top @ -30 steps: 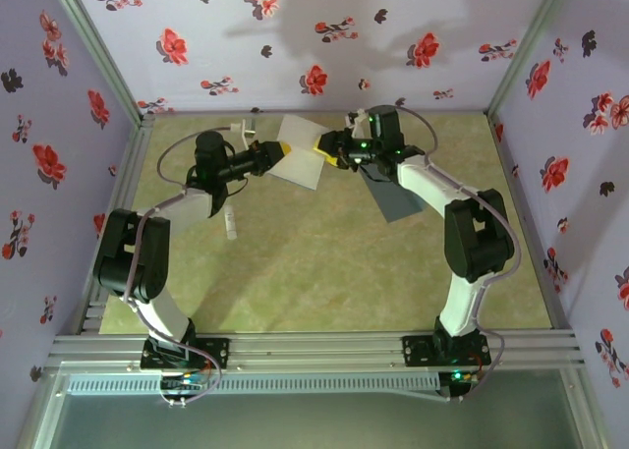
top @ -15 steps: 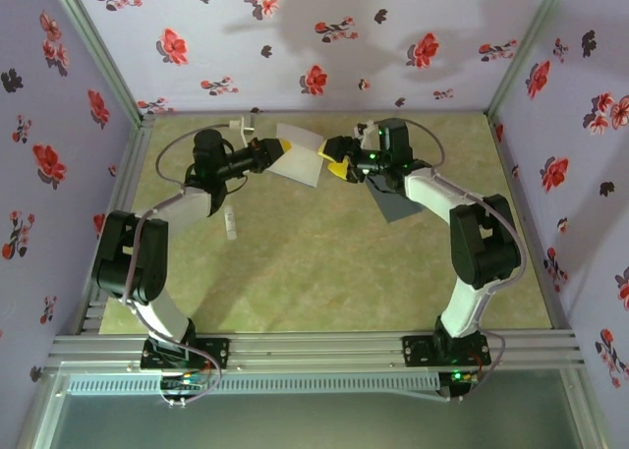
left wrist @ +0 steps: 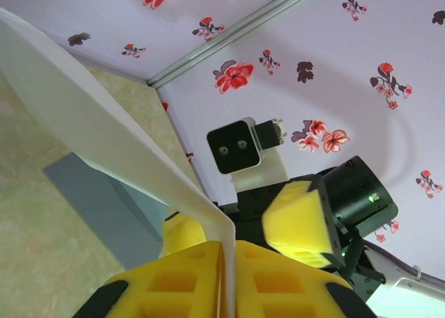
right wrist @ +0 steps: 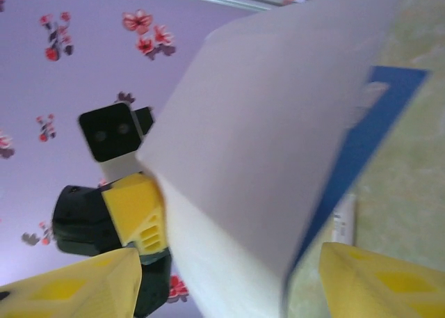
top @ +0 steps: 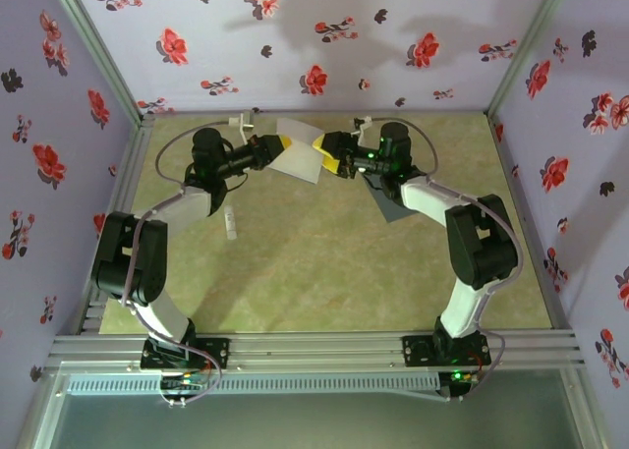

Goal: Place the letter into the envelope and seal it

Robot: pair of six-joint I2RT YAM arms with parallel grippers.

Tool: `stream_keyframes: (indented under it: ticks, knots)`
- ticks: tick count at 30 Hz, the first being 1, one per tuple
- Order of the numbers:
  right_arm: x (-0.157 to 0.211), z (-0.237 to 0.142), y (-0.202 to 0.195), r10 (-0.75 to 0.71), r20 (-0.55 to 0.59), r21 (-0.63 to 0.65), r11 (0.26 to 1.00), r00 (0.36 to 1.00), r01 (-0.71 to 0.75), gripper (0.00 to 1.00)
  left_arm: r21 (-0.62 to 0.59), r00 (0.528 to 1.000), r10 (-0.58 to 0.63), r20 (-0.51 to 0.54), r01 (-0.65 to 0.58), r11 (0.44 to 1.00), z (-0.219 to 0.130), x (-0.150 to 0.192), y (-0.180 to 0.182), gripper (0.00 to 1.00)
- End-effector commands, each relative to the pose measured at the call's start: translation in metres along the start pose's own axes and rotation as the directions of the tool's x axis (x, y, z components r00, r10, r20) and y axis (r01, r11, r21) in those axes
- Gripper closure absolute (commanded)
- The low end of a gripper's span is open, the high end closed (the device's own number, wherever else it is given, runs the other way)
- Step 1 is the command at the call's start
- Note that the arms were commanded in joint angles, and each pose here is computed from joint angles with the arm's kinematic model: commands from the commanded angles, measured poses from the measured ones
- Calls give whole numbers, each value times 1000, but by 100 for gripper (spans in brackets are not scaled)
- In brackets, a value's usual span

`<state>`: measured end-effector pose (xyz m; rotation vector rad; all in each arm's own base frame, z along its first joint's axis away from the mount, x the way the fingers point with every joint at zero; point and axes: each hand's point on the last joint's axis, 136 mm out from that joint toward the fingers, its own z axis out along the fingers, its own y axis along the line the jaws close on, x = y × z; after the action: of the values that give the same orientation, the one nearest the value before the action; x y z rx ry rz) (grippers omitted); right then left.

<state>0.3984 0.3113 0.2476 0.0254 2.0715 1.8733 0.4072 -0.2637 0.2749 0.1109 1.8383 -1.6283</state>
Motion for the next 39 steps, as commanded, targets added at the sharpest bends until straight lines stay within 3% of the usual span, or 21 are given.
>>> stream_keyframes:
  ticks: [1, 12, 13, 16, 17, 30, 39]
  knots:
    - [4, 7, 16, -23, -28, -76, 997, 999, 21, 33, 56, 998, 51, 30, -52, 997, 3, -13, -25, 86]
    - [8, 11, 18, -25, -42, -81, 996, 999, 22, 41, 60, 998, 56, 34, -58, 996, 3, -14, -27, 85]
    - [9, 11, 18, -26, -42, -82, 996, 999, 22, 45, 59, 998, 55, 33, -57, 997, 3, -14, -27, 84]
    - [8, 9, 16, -31, -24, -79, 996, 999, 29, 77, 57, 998, 51, 33, -53, 997, 3, -14, -26, 78]
    - [8, 9, 15, -31, -23, -75, 997, 999, 29, 81, 56, 998, 52, 32, -54, 997, 3, -13, -25, 77]
    - [8, 5, 13, -31, -22, -56, 998, 999, 30, 99, 56, 998, 60, 35, -62, 996, -1, -14, -27, 67]
    - [8, -1, 14, -48, -23, -30, 998, 999, 47, 100, 45, 996, 78, 38, -80, 996, -12, -20, -30, 63]
